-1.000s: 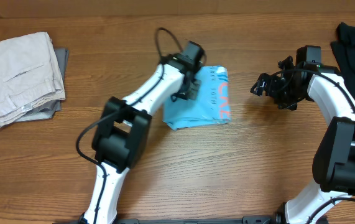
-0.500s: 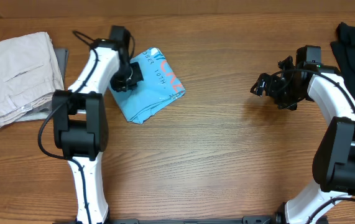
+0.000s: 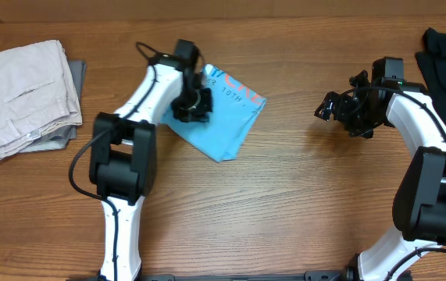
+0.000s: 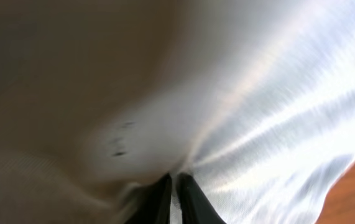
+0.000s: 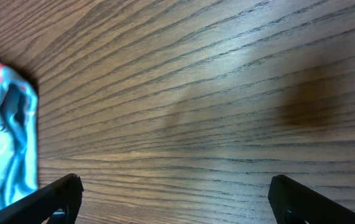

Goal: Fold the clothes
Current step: 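Carry the blue shirt leftward onto the beige clothes stack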

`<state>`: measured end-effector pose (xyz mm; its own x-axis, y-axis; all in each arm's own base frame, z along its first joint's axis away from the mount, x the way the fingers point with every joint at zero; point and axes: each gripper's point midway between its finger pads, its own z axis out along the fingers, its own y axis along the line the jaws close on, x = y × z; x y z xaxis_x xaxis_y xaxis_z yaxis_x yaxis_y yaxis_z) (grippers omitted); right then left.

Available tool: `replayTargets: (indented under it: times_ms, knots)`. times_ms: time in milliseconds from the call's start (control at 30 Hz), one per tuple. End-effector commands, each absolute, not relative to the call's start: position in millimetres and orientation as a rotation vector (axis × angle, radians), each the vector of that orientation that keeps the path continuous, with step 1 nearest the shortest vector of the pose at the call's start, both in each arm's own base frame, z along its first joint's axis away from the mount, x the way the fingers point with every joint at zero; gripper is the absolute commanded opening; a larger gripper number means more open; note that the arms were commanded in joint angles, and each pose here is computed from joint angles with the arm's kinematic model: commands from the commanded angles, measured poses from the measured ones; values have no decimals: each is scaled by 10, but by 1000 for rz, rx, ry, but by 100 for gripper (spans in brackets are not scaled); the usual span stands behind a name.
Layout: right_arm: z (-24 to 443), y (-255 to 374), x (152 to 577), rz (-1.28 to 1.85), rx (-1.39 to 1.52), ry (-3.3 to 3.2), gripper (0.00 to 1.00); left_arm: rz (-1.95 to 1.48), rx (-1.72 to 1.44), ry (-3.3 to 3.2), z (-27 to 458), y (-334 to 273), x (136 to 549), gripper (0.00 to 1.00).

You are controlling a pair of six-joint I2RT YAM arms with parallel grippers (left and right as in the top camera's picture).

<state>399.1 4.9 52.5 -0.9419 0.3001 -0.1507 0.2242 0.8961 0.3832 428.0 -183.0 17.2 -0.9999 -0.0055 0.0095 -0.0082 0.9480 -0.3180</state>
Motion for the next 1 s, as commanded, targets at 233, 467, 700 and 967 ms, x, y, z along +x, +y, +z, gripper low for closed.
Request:
replayTargets:
  times_ms: [233, 467, 700, 967]
  knots:
    - [658, 23, 4055, 524, 385, 2817, 100, 115, -442, -3334, 989, -1250, 4416, 75]
    - [658, 23, 4055, 524, 385, 2817, 100, 116, -746, -3187, 776, -1021, 4322, 79]
    - [660, 24, 4056, 524, 385, 2816, 100, 100, -960, -3131, 478, -1041, 4448, 81]
    - [658, 23, 4055, 524, 385, 2817, 100, 165, -977, -3089, 178, -1110, 4462, 82]
